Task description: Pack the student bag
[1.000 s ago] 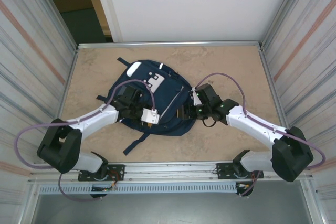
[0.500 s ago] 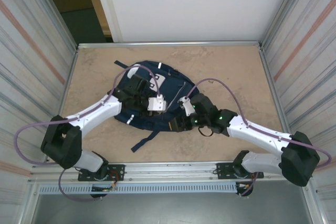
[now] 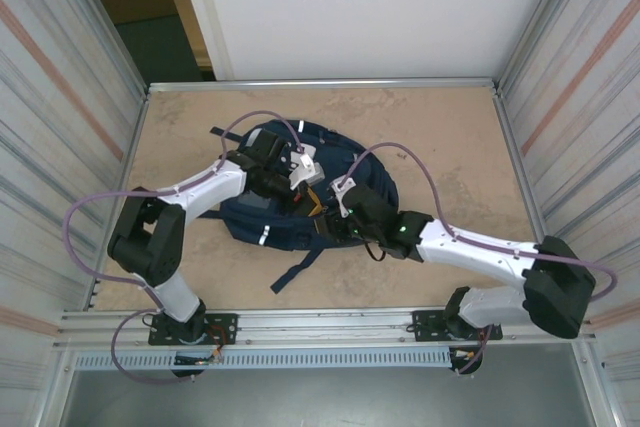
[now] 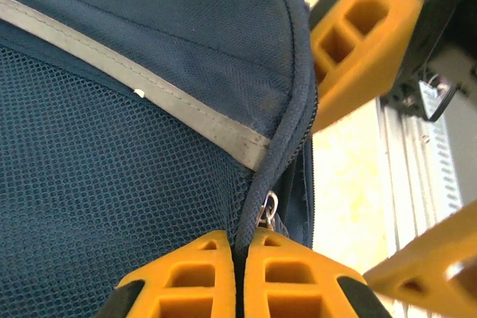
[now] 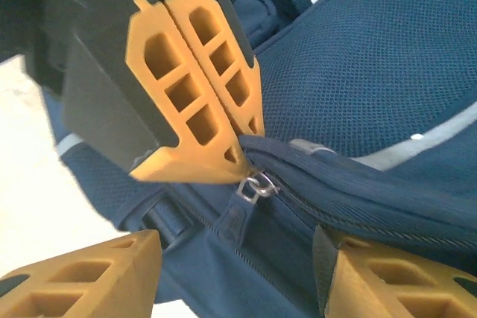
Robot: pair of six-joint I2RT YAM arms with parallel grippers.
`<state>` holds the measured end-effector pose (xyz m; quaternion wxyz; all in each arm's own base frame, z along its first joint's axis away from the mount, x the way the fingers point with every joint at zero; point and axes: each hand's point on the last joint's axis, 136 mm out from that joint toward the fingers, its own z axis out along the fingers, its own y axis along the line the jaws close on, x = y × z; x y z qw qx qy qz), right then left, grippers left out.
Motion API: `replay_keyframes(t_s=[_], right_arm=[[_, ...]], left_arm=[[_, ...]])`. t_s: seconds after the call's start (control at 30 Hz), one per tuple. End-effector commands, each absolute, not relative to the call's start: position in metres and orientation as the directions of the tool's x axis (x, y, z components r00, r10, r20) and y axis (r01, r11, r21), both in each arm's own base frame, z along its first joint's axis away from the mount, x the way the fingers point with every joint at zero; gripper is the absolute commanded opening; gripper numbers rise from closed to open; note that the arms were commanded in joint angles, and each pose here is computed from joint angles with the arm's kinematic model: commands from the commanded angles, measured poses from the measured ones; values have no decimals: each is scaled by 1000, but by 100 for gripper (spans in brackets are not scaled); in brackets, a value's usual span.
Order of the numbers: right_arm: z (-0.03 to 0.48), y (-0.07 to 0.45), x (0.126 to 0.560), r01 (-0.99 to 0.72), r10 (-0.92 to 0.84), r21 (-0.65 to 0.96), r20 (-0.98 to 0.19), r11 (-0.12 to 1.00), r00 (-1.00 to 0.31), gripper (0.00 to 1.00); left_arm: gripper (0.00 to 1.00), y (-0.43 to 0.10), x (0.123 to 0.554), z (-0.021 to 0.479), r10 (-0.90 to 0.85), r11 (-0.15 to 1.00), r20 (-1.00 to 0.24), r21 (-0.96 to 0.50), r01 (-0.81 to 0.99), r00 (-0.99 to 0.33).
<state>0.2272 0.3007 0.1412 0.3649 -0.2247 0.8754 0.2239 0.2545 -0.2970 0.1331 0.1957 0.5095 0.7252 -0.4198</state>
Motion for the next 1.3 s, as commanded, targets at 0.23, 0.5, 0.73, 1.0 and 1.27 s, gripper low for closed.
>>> replay_keyframes(t_s=[0.23, 0.5, 0.73, 1.0, 1.27], right_arm=[[138, 271, 266, -40, 22, 60, -785, 997, -619, 38], [152, 264, 261, -41, 14, 50, -790, 998, -613, 7], [158, 257, 244, -318, -138, 145, -684, 937, -716, 0], [147, 217, 238, -323, -93, 397, -500, 859, -861, 0], [149, 244, 214, -455, -197, 497, -487, 739, -851, 16]], left_arm=[[0, -312, 246, 163, 495, 68, -689, -577, 814, -530], [0, -305, 246, 155, 534, 78, -695, -527, 846, -482], [0, -283, 244, 133, 649, 78, -673, -405, 911, -355], [0, -268, 233, 131, 704, -88, -705, -195, 977, -77], [0, -275, 239, 156, 666, -52, -729, -261, 964, -161]])
